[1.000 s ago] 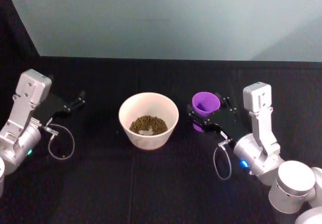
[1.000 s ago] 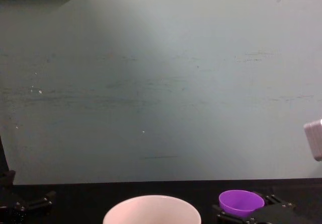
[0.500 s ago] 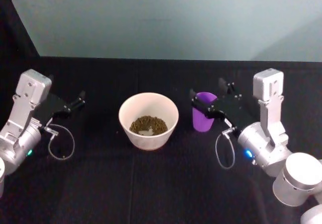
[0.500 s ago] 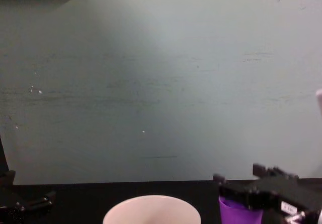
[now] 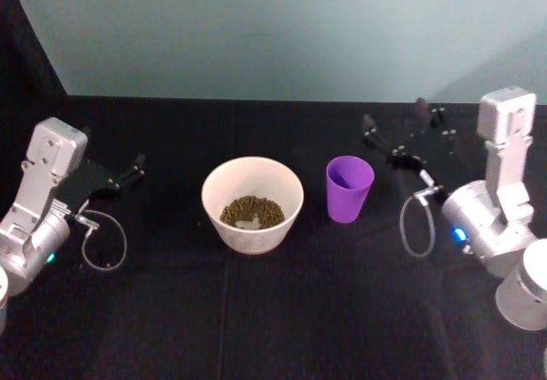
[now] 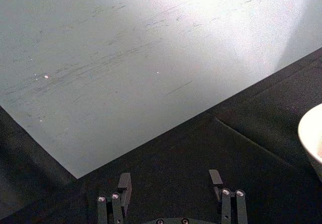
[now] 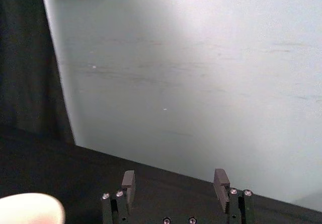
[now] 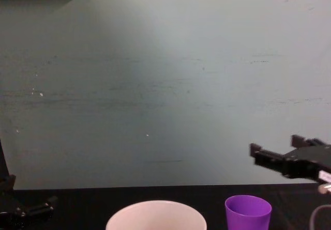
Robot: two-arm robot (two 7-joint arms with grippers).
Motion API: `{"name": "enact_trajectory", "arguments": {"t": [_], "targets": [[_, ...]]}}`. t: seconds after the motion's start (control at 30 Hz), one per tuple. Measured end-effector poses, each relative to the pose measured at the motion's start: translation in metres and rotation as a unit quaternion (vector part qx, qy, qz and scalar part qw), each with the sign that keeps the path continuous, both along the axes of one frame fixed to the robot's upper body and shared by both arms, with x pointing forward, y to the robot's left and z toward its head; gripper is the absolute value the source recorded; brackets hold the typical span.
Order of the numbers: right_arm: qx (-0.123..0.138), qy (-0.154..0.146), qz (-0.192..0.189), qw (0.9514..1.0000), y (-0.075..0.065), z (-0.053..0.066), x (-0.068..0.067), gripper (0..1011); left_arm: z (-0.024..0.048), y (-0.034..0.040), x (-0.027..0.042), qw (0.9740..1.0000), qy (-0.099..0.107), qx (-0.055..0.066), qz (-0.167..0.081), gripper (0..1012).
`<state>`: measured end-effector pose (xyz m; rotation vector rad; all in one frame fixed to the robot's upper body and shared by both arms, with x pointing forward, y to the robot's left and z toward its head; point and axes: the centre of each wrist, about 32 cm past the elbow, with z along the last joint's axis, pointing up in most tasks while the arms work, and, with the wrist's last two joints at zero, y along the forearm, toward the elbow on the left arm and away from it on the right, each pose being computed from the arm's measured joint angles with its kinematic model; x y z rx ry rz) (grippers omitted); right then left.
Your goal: Pick up the cup and pour the mung beans from the cup into the bowl.
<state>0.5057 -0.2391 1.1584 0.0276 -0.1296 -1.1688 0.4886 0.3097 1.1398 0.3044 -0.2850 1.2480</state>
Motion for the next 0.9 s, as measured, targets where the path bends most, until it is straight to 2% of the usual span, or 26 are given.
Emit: {"name": "enact_trajectory", "arguments": {"t": [0.13, 0.3, 0.4, 0.6, 0.73, 0.9], "targets": [[-0.012, -0.006, -0.016, 0.9998, -0.018, 0.004, 0.004, 1000, 0.0000, 0.0000, 0.0000, 1.0000, 0.000, 0.000, 0.000, 1000], [-0.031, -0.001, -0.027, 0.9992, -0.032, -0.003, 0.007, 1000, 0.0000, 0.0000, 0.0000, 1.0000, 0.000, 0.000, 0.000, 1000], [-0.037, 0.004, -0.032, 0.9988, -0.035, -0.009, 0.008, 1000, 0.0000, 0.0000, 0.0000, 1.0000, 0.000, 0.000, 0.000, 1000], [-0.052, 0.020, -0.048, 0.9973, -0.037, -0.030, 0.004, 1000, 0.0000, 0.0000, 0.0000, 1.0000, 0.000, 0.000, 0.000, 1000], [-0.058, 0.025, -0.053, 0.9966, -0.036, -0.035, 0.002, 1000, 0.0000, 0.0000, 0.0000, 1.0000, 0.000, 0.000, 0.000, 1000], [-0.062, 0.025, -0.055, 0.9963, -0.035, -0.036, 0.002, 1000, 0.0000, 0.0000, 0.0000, 1.0000, 0.000, 0.000, 0.000, 1000]]}}
